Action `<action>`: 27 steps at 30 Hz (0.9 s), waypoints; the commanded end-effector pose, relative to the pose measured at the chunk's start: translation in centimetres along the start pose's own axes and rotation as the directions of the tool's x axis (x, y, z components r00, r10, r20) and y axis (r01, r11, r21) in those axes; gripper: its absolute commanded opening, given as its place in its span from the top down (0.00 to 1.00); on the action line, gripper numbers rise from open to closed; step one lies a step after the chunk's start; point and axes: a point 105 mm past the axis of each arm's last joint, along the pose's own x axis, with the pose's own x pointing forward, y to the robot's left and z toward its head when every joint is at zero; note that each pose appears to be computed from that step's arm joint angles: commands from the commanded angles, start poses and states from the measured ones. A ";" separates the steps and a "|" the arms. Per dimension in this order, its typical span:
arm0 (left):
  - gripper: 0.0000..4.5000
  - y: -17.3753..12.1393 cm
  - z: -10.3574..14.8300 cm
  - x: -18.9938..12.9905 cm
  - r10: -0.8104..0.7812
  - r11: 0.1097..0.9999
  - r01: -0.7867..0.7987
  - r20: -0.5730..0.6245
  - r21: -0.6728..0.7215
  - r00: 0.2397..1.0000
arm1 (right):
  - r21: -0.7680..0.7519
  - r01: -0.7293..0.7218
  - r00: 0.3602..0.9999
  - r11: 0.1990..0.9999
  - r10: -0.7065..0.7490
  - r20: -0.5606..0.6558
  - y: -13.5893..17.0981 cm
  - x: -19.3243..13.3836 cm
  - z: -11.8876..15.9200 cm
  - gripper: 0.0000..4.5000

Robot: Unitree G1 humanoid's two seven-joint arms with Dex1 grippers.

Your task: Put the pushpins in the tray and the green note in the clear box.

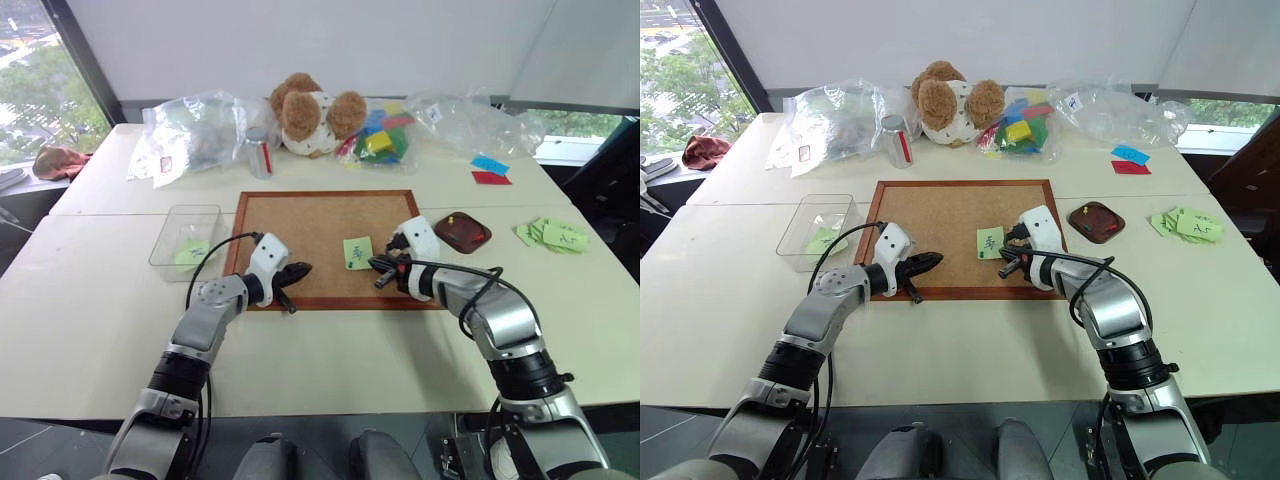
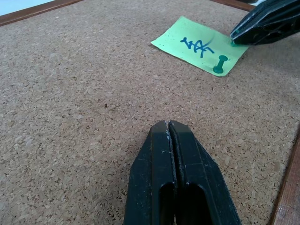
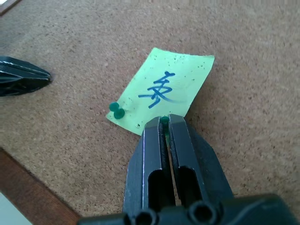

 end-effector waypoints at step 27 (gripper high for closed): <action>1.00 -1.4 -3.7 -0.1 -0.026 0.998 0.018 -0.113 -0.067 0.993 | 0.187 0.561 0.822 0.806 -0.569 -0.012 -17.9 -4.1 -0.4 0.99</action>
